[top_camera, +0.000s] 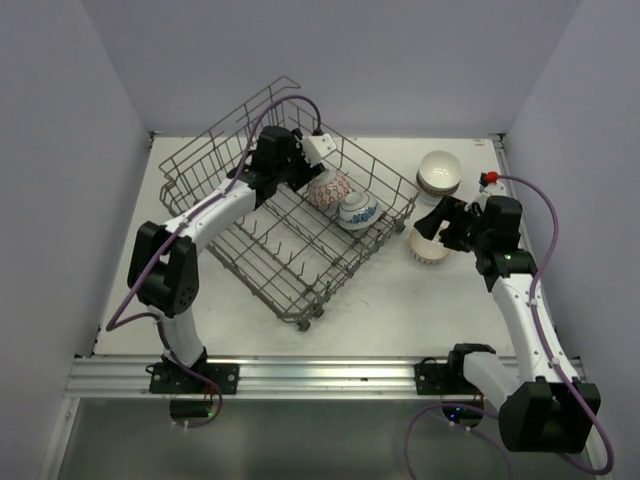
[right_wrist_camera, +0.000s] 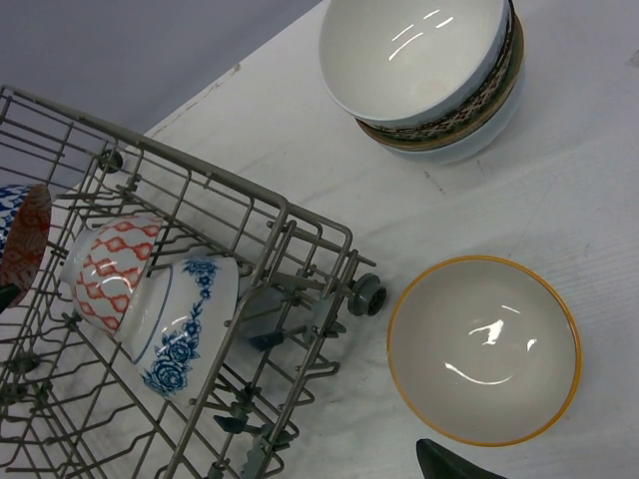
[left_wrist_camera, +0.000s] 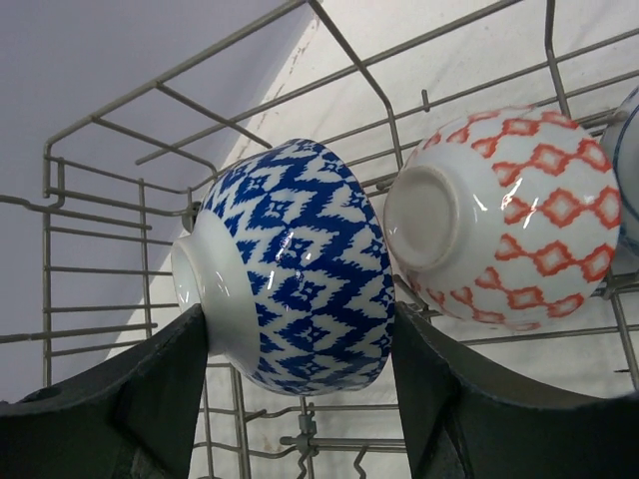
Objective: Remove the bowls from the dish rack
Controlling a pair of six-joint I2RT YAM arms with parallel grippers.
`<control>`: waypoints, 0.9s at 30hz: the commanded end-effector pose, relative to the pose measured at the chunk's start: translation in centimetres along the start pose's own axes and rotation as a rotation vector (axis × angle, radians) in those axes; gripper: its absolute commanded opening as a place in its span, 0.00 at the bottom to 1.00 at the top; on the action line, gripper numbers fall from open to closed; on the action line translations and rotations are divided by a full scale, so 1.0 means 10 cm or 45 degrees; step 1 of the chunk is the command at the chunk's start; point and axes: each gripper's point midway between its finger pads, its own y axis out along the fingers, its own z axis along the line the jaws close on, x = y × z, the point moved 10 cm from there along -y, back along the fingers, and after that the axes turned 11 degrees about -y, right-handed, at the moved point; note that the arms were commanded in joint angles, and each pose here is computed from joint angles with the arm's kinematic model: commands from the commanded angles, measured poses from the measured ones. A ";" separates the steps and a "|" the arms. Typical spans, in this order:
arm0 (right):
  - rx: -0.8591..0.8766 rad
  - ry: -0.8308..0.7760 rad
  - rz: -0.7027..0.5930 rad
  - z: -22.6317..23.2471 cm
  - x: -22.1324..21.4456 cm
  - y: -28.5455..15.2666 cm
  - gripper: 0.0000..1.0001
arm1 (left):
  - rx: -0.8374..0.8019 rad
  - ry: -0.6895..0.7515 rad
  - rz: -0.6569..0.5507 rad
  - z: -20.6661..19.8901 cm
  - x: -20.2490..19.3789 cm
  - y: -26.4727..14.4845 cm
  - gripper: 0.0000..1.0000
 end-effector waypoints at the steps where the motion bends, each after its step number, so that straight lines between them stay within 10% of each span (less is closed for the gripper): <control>1: -0.002 -0.046 -0.066 0.05 0.12 -0.08 0.81 | 0.209 -0.073 -0.213 0.11 0.52 -0.42 0.16; 15: -0.017 -0.075 -0.145 0.09 0.19 -0.20 0.80 | -0.267 -1.014 -0.361 -0.29 0.11 -1.40 0.20; 18: 0.022 -0.083 -0.183 0.13 0.23 -0.21 0.80 | -0.505 -1.034 -0.635 -0.30 0.00 -1.71 0.24; 27: 0.252 -0.062 -0.244 0.45 0.44 -0.25 0.80 | -1.039 -1.185 -0.808 -0.65 -0.28 -1.80 0.25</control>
